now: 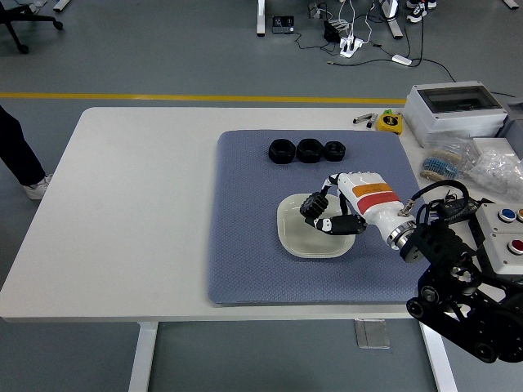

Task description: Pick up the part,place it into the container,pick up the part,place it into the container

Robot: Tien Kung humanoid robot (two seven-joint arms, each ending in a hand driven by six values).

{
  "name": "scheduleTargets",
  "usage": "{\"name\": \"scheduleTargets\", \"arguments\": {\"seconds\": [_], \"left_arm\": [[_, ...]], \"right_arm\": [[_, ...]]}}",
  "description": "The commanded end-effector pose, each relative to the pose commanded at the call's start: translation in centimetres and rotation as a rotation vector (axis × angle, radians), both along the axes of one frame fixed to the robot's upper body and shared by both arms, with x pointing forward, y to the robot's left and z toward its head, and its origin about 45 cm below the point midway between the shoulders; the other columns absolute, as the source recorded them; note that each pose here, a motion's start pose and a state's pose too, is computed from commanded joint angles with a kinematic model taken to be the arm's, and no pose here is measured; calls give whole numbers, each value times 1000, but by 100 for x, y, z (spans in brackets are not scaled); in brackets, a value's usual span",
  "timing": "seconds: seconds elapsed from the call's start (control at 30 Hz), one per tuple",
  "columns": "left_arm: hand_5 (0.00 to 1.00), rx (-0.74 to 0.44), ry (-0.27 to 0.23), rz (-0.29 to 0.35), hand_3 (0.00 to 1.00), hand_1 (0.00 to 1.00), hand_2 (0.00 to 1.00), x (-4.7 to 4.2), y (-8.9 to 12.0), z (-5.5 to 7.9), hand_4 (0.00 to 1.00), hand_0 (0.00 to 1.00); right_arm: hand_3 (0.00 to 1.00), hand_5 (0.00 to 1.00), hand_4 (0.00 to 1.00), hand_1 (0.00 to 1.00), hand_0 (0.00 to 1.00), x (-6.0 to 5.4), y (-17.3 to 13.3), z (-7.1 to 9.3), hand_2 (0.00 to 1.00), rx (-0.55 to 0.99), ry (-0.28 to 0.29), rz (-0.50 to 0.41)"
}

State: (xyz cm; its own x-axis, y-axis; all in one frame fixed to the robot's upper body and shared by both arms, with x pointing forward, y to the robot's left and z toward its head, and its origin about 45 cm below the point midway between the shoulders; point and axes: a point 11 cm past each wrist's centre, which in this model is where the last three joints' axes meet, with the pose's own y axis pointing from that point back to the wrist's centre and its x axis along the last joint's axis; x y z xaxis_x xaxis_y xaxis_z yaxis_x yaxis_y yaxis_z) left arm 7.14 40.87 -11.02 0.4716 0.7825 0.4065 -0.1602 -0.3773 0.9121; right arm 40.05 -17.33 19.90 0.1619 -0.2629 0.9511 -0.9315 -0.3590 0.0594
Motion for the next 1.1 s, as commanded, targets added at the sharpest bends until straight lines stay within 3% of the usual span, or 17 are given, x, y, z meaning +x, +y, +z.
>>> {"name": "scheduleTargets", "arguments": {"seconds": [0.07,0.1,0.3,0.47,0.5,0.67,0.73,0.87,0.9,1.07,1.1], "left_arm": [[657,0,-1,3,644,702,740,-2,-1,-1,668,692],[655,-1,-1,4,644,702,739,-3,-2,-1,668,692],[655,-1,-1,4,644,703,739,-3,0,0,669,692],[655,-1,-1,3,644,703,739,-3,-3,-2,669,692],[657,-1,-1,3,644,704,738,-3,-4,-2,670,693],[657,-1,-2,4,644,704,738,1,-5,-2,670,693],[654,0,-2,2,644,703,738,2,-5,-1,669,693],[654,0,-1,1,644,703,738,3,-6,-1,669,693],[655,0,-1,2,644,704,738,2,-7,-2,669,693],[655,0,1,3,644,704,738,-7,-11,-5,669,693],[655,0,2,3,644,703,739,-11,-11,-5,668,692]], "right_arm": [[853,698,998,119,77,9,1,-14,286,-8,13,-4],[953,791,998,115,72,13,-4,-25,327,-18,21,-4],[971,801,998,119,71,28,-67,-39,359,-24,27,-16],[971,801,998,119,71,68,-150,63,359,9,-15,-52],[910,799,998,119,68,82,-170,88,357,15,-25,-61],[910,799,998,119,68,151,-273,178,357,33,-58,-98],[851,772,998,140,103,187,-329,190,358,30,-69,-115],[851,772,998,140,103,261,-494,163,358,18,-83,-163],[789,716,998,212,153,277,-549,150,386,14,-87,-179],[789,716,998,212,153,328,-813,76,386,5,-91,-256],[746,700,998,219,172,331,-848,60,402,4,-87,-265]]}}
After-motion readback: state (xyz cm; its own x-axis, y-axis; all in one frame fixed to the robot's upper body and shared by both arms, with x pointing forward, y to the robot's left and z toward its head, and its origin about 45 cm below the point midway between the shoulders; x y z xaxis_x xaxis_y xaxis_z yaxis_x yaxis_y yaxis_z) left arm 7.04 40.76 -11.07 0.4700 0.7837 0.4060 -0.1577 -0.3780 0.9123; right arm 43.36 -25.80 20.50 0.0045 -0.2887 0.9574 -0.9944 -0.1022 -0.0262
